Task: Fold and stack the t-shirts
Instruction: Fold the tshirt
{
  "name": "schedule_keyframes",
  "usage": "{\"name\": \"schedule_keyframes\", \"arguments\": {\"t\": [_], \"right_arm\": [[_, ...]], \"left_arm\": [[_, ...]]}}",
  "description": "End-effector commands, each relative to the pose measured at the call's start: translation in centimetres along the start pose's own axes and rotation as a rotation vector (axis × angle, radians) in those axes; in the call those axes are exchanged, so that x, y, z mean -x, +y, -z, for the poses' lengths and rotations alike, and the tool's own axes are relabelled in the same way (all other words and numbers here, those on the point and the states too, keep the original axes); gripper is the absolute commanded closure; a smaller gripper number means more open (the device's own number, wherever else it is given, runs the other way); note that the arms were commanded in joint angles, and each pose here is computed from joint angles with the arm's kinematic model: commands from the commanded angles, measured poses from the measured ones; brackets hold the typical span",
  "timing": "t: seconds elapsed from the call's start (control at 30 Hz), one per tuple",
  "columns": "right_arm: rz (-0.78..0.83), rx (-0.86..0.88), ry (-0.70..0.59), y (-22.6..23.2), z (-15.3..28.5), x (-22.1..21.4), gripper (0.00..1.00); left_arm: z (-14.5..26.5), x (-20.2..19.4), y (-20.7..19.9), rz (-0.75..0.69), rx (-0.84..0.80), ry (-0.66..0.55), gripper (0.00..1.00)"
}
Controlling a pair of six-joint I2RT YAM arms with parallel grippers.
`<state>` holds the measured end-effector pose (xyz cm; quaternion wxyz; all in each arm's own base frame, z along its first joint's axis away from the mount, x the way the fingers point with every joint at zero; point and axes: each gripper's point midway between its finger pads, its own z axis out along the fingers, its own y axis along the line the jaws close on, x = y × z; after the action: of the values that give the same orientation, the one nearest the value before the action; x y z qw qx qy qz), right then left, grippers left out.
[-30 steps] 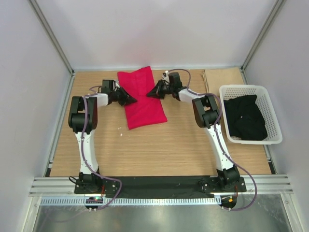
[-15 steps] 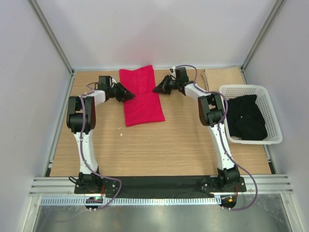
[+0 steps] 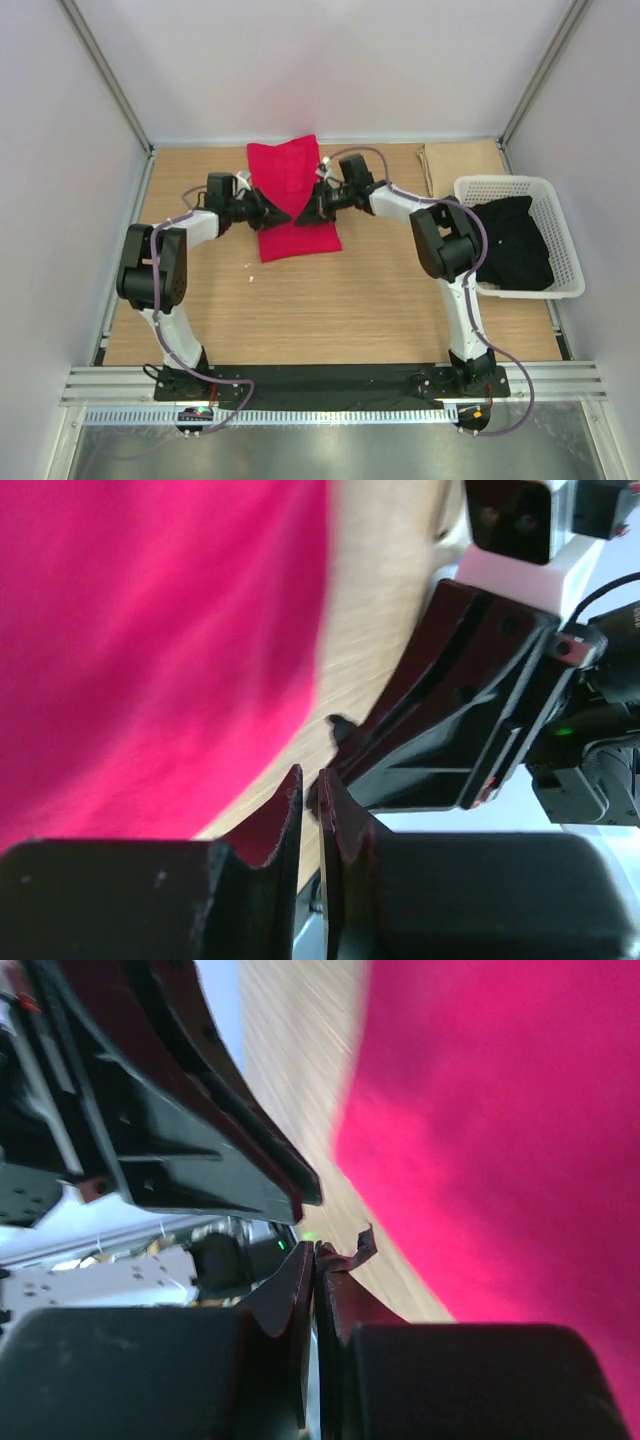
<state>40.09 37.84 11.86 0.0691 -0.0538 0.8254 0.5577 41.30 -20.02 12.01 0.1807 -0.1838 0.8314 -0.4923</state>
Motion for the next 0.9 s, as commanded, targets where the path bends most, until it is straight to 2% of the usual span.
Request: {"name": "schedule_keyframes", "arguments": {"t": [0.0,0.1,0.2,0.33,0.5,0.53,0.7,0.8,0.87], "right_arm": [[-0.072,0.028,0.065,-4.5,-0.7,-2.9,0.91],[-0.135,-0.005,0.071,-8.8,-0.7,-4.3,0.92],[-0.173,-0.035,0.068,-11.2,0.3,-4.8,0.94],[-0.145,-0.079,0.096,-10.6,1.7,-5.5,0.94],[-0.058,-0.042,0.085,-5.2,2.6,-4.2,0.94],[-0.055,-0.04,0.088,-4.4,2.6,-4.1,0.94],[-0.041,0.0,0.092,-1.7,1.1,-3.7,0.94],[-0.085,0.007,0.113,-2.8,-0.1,-4.2,0.94],[-0.104,0.008,0.111,-3.9,-0.8,-4.5,0.94]], "left_arm": [[-1.3,-2.3,2.7,0.059,-0.018,0.071,0.89],[-2.0,-3.6,6.7,0.098,0.05,0.105,0.91],[-2.0,-4.5,10.8,0.098,0.149,0.134,0.91],[-0.1,-5.1,13.1,0.079,0.269,0.147,0.92],[2.1,-4.5,8.6,-0.019,0.245,0.138,0.87],[2.2,-4.2,7.4,-0.032,0.231,0.131,0.83],[1.7,-4.9,2.2,-0.047,0.114,0.141,0.78],[1.0,-5.4,2.1,-0.035,0.072,0.134,0.77],[0.7,-6.3,4.1,0.008,0.093,0.152,0.81]]}}
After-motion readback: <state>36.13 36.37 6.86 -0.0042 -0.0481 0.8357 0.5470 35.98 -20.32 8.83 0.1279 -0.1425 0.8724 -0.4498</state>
